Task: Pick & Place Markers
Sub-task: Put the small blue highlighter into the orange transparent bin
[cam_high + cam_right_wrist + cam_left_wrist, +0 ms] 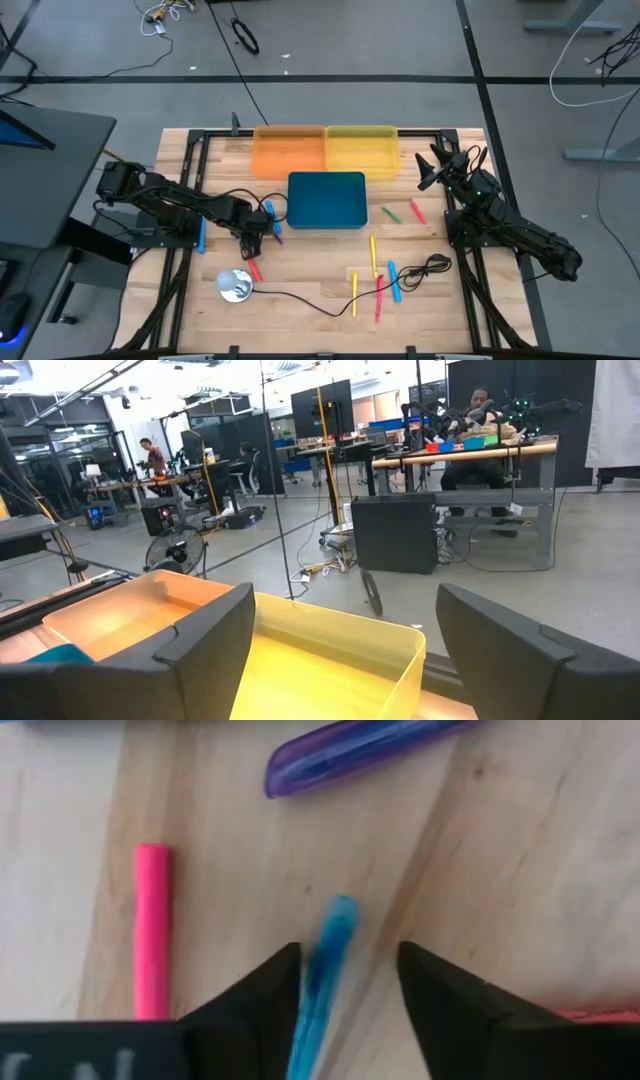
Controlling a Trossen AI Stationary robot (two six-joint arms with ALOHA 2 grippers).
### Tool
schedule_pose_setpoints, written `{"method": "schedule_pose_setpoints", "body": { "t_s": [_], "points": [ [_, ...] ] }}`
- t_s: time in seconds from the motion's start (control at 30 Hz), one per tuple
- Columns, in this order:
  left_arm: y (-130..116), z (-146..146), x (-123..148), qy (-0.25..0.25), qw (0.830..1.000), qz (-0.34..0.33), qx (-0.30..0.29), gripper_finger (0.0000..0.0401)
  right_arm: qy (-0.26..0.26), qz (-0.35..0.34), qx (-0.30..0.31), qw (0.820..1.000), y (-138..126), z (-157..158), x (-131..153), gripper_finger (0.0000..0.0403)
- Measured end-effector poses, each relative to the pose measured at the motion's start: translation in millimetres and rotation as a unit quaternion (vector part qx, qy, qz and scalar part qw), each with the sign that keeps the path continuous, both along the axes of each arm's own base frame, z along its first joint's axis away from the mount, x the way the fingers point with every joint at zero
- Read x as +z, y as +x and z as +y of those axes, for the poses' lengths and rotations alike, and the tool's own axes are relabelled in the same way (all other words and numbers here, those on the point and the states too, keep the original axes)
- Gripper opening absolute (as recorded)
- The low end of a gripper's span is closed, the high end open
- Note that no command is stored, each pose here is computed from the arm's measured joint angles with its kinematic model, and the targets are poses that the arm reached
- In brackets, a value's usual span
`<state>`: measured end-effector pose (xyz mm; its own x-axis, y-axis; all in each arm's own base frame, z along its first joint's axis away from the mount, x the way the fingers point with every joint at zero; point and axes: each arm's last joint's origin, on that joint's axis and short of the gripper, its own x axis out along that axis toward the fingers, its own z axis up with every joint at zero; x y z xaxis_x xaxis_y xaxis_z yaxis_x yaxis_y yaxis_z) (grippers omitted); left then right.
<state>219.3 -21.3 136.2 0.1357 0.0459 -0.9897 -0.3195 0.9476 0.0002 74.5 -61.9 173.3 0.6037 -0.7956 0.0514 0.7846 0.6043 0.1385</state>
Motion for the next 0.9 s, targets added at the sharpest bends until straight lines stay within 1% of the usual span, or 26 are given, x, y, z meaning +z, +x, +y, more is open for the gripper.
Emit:
{"method": "schedule_pose_setpoints", "body": {
  "t_s": [0.3, 0.43, 0.7, 0.9],
  "points": [
    [1.4, -0.9, 0.1, -0.013, 1.0, -0.006, -0.002, 0.0061, 0.0, 0.0, 0.0, 1.0, 0.0, 0.0, 0.1, 0.0314],
    [1.5, -0.9, 0.5, -0.013, 1.0, -0.007, -0.002, 0.0028, 0.0, 0.0, 0.0, 1.0, 0.0, 0.0, 0.1, 0.0314],
    [1.5, -0.9, 0.5, -0.013, 1.0, -0.007, -0.002, 0.0034, 0.0, 0.0, 0.0, 1.0, 0.0, 0.0, 0.0, 0.0314],
    [1.4, -0.7, 3.1, -0.018, 1.0, -0.01, 0.001, 0.0028, 0.0, 0.0, 0.0, 1.0, 0.0, 0.0, 0.0, 0.0314]
  ]
}}
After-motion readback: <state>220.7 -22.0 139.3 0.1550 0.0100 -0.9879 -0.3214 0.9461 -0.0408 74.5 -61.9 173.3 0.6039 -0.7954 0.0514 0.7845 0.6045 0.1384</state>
